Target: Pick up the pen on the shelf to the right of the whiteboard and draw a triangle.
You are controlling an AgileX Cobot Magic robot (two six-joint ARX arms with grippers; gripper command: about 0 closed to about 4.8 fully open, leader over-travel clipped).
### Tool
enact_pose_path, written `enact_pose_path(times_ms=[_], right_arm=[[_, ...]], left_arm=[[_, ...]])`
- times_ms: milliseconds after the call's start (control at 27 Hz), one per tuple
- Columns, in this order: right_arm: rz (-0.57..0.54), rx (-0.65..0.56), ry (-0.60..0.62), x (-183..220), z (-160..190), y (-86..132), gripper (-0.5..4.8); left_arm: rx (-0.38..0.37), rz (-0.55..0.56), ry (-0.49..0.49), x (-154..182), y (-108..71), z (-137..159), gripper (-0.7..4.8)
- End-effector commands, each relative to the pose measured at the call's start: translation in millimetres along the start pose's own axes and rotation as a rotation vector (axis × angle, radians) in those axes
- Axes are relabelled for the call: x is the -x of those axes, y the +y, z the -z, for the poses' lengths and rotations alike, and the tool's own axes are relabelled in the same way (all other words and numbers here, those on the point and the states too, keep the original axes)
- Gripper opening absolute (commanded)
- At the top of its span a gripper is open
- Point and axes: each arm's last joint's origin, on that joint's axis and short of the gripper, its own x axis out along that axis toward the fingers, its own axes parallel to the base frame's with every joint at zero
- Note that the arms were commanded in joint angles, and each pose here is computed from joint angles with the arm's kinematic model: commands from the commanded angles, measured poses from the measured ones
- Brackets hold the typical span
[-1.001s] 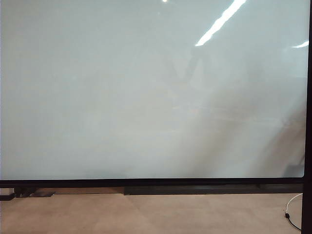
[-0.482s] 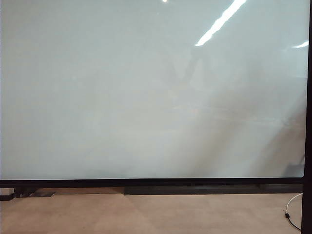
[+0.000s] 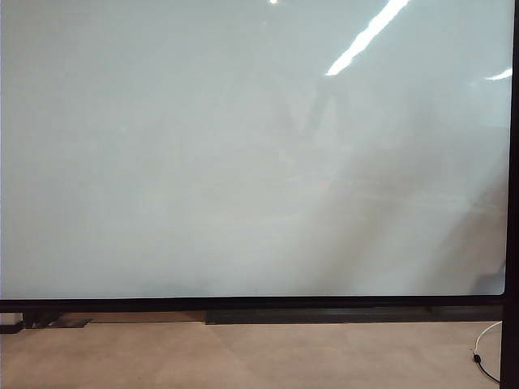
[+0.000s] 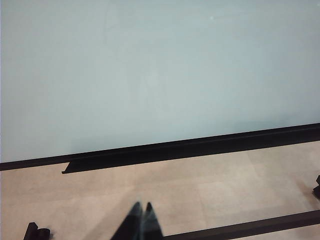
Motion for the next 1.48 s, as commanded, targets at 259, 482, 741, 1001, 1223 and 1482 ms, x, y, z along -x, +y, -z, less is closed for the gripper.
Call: enact_pose_path(times_ms=[259, 482, 741, 1001, 1223, 1482], right_arm=[[0.084, 0.066, -0.087, 14.3, -37.2, -21.4, -0.02], [0.186, 0.040, -0.047, 41.3, -57.0, -43.4, -0.04], [0.364, 0.059, -0.043, 82.2, -107.9, -8.2, -0.05], [0.425, 0.098, 0.000, 96.0, -156.3, 61.7, -0.05], [0.302, 0.101, -0.017, 99.4, -180.5, 130.8, -0.05], [0.148, 0.056, -0.040, 122.5, -196.7, 217.3, -0.05]], left_arm=[[-0.001, 0.002, -0.008, 0.3, 0.0, -1.6, -0.05], [-0.001, 0.002, -0.008, 0.3, 0.0, -1.6, -0.05], [-0.001, 0.002, -0.008, 0.3, 0.0, -1.6, -0.05], [-0.001, 0.002, -0.008, 0.3, 0.1, -1.6, -0.05], [-0.001, 0.002, -0.008, 0.3, 0.0, -1.6, -0.05], [-0.001, 0.002, -0.008, 0.3, 0.0, -1.6, -0.05]])
